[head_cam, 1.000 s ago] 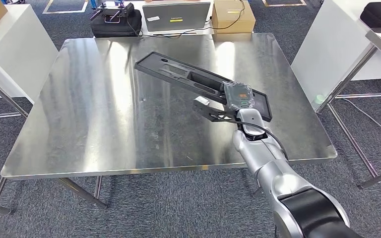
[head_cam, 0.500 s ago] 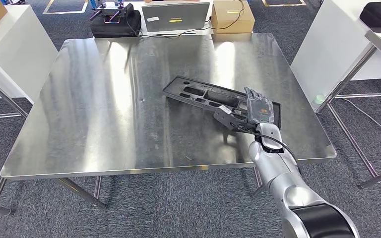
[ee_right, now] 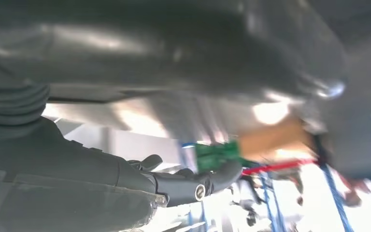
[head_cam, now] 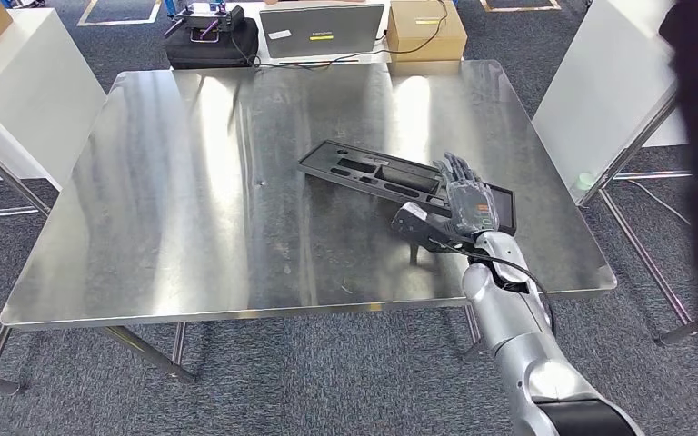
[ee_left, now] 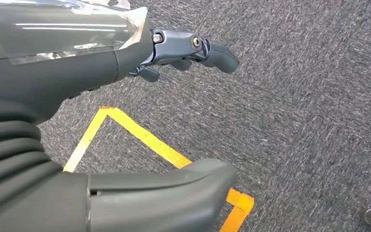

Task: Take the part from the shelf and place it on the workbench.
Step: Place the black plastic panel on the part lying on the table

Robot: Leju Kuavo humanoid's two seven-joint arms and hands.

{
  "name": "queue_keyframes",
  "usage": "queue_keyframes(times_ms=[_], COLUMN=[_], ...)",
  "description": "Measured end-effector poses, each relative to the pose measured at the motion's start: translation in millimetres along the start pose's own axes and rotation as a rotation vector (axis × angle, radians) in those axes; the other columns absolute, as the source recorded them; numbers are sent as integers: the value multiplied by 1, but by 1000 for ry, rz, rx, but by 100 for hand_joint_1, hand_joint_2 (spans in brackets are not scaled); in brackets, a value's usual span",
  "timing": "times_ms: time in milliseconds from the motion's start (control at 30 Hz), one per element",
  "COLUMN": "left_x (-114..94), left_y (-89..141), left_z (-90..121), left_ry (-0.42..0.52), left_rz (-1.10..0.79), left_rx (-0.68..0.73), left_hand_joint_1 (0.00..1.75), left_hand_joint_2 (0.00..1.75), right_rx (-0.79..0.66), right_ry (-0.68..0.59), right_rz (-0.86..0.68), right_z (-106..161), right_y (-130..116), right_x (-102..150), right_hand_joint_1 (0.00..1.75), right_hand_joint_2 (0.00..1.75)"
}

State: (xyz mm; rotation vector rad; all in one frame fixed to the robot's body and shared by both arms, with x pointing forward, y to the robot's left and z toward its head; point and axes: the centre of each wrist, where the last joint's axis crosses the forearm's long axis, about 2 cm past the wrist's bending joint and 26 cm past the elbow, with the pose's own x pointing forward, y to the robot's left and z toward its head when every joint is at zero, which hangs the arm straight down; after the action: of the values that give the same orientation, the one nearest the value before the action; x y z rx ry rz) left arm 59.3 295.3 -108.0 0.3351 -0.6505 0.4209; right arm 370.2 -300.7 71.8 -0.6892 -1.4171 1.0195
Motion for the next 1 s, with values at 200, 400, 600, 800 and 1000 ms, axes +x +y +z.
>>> queue_keyframes(times_ms=[200,400,600,800,1000], left_x=[-1,-2,-6,-10,-11], left_y=[0,0,0,-2,-5], left_z=[1,2,5,9,11], left_ry=[-3,2,20,47,52], left_rz=[3,10,19,20,30], left_rx=[26,64,112,181,188], left_hand_joint_1=[0,0,0,0,0], left_hand_joint_2=[0,0,0,0,0], right_rx=[-340,-731,-1084,-1344,-1406], right_ry=[-244,-409,-401,-59,194], right_rz=[-179,-212,-272,-419,-312], right_z=[27,95,183,252,294], right_y=[-47,-85,-94,-84,-65], right_x=[56,78,65,1,-33], right_hand_joint_1=[0,0,0,0,0], right_hand_joint_2=[0,0,0,0,0])
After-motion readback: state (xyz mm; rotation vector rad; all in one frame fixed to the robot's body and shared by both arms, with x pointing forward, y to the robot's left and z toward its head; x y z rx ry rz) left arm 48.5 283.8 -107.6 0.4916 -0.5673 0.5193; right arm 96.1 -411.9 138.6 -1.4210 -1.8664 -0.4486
